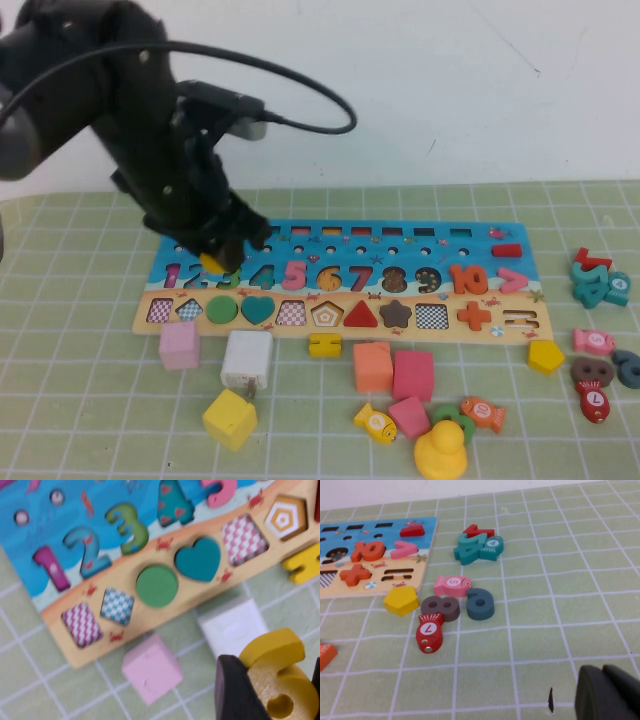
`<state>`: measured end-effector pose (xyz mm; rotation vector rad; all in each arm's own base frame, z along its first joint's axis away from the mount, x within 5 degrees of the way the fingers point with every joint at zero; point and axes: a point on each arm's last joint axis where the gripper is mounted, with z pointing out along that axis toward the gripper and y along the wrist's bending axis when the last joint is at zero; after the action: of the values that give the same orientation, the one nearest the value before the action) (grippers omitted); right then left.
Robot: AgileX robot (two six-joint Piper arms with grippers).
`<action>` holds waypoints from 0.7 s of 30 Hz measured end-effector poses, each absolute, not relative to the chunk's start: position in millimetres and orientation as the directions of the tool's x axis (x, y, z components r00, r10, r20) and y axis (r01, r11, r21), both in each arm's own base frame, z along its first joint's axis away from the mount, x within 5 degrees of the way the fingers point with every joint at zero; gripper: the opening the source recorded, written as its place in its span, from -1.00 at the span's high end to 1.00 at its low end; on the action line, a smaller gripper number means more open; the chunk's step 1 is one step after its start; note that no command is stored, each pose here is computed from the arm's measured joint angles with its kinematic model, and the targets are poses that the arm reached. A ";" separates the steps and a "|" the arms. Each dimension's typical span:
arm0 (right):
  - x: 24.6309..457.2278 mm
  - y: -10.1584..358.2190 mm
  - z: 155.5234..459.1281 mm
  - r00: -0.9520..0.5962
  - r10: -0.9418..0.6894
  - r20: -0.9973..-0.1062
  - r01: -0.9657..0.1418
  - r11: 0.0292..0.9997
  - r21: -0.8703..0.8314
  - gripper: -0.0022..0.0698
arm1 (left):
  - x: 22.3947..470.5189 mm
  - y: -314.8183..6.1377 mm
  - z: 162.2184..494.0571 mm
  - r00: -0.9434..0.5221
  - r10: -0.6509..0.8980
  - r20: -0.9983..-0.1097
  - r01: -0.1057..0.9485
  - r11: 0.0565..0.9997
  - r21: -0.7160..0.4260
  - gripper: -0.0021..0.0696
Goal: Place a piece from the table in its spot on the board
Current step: Place the "number 6" into the hole of the number 6
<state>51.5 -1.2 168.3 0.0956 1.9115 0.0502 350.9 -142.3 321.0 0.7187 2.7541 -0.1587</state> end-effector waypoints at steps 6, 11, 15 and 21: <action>51.5 -1.2 168.3 -0.334 0.091 -0.938 0.042 0.996 0.082 0.94 | 364.8 -175.6 311.0 -0.800 0.524 -0.294 0.552 0.834 -0.017 0.19; 51.5 -1.2 168.3 -0.334 0.091 -0.938 0.042 0.996 0.082 0.94 | 377.4 -210.5 297.9 -0.772 0.563 -0.296 0.589 0.808 0.003 0.19; 51.5 -1.2 168.3 -0.334 0.091 -0.938 0.042 0.996 0.082 0.94 | 393.6 -225.8 289.9 -0.782 0.537 -0.317 0.567 0.824 -0.002 0.19; 51.5 -1.2 168.3 -0.334 0.091 -0.938 0.042 0.996 0.082 0.94 | 415.9 -239.0 274.7 -0.799 0.498 -0.337 0.532 0.847 -0.008 0.19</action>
<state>51.5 -1.2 168.3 0.0956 1.9115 0.0502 415.9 -239.0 274.7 0.7753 2.7003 -0.1462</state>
